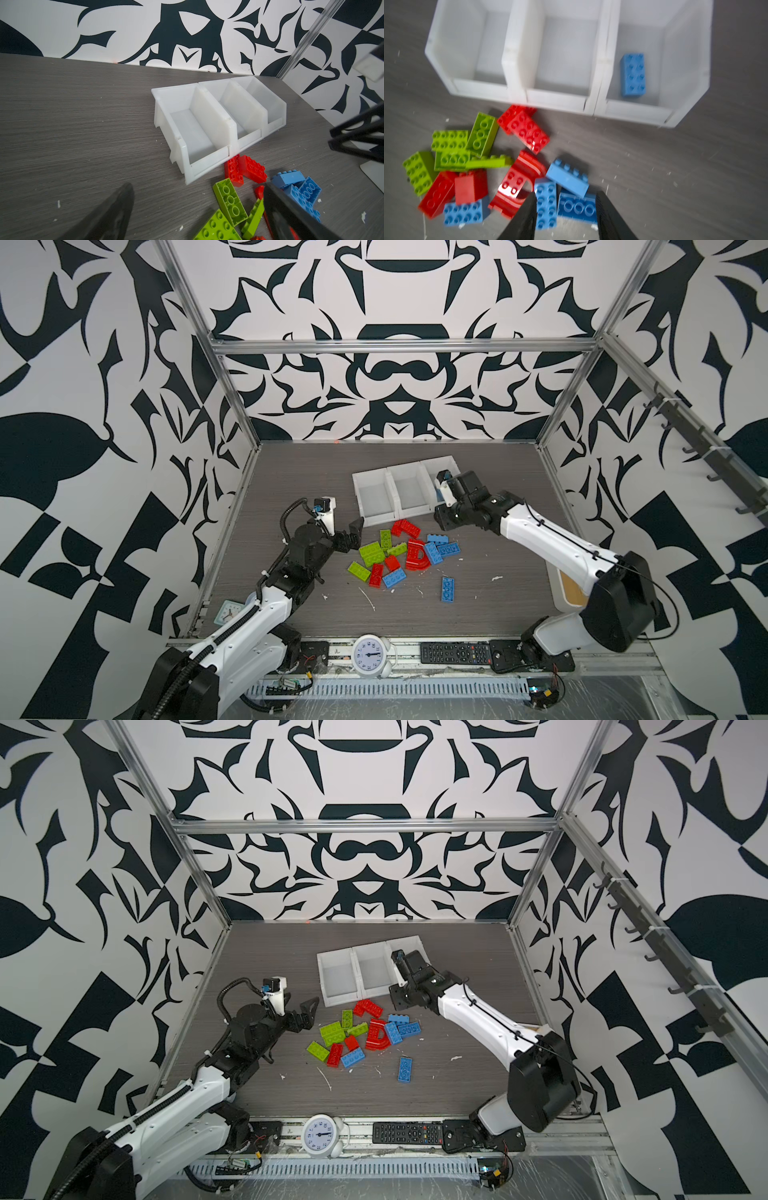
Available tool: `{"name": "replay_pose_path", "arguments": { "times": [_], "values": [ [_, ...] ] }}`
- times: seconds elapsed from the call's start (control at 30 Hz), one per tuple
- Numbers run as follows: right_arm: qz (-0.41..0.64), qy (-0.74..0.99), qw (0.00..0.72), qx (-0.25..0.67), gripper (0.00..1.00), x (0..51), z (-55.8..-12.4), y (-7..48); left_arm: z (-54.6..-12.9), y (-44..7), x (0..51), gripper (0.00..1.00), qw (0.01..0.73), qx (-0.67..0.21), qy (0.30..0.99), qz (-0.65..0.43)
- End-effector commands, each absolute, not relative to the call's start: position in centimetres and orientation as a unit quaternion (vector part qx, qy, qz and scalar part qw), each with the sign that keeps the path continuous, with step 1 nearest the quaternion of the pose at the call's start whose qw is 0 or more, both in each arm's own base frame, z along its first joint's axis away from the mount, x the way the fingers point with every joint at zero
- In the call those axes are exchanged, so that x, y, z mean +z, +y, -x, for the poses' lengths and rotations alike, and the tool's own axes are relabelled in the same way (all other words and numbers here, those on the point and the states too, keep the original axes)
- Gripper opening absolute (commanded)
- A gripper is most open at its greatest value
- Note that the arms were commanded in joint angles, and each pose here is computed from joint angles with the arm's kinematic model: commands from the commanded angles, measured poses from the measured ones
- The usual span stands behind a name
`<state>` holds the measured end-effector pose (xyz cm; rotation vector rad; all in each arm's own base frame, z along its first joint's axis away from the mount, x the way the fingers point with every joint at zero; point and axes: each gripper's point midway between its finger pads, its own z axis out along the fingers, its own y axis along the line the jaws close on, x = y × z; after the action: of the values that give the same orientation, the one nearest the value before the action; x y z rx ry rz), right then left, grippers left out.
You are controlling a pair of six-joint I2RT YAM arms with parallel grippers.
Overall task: Sort the legos into containers by color
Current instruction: 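Move the right gripper back down onto another small blue brick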
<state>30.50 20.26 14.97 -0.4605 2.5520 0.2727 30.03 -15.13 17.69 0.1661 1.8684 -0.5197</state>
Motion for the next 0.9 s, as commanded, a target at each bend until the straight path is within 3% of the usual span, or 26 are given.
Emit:
{"name": "replay_pose_path", "arguments": {
  "times": [0.0, 0.2, 0.87],
  "values": [
    [0.114, 0.963, 0.236, 0.069, 0.48, 14.1, -27.0, 17.5, -30.0, -15.2, 18.0, 0.99, 0.566, -0.223, 0.791, -0.074],
    [0.095, 0.971, 0.201, 0.084, 0.47, 12.3, -23.3, 16.9, -30.2, -15.7, 17.9, 0.99, 0.554, -0.224, 0.798, -0.081],
    [0.077, 0.979, 0.152, 0.116, 0.52, 7.9, -19.0, 18.6, -30.0, -15.7, 18.1, 0.99, 0.558, -0.226, 0.794, -0.083]
  ]
}}
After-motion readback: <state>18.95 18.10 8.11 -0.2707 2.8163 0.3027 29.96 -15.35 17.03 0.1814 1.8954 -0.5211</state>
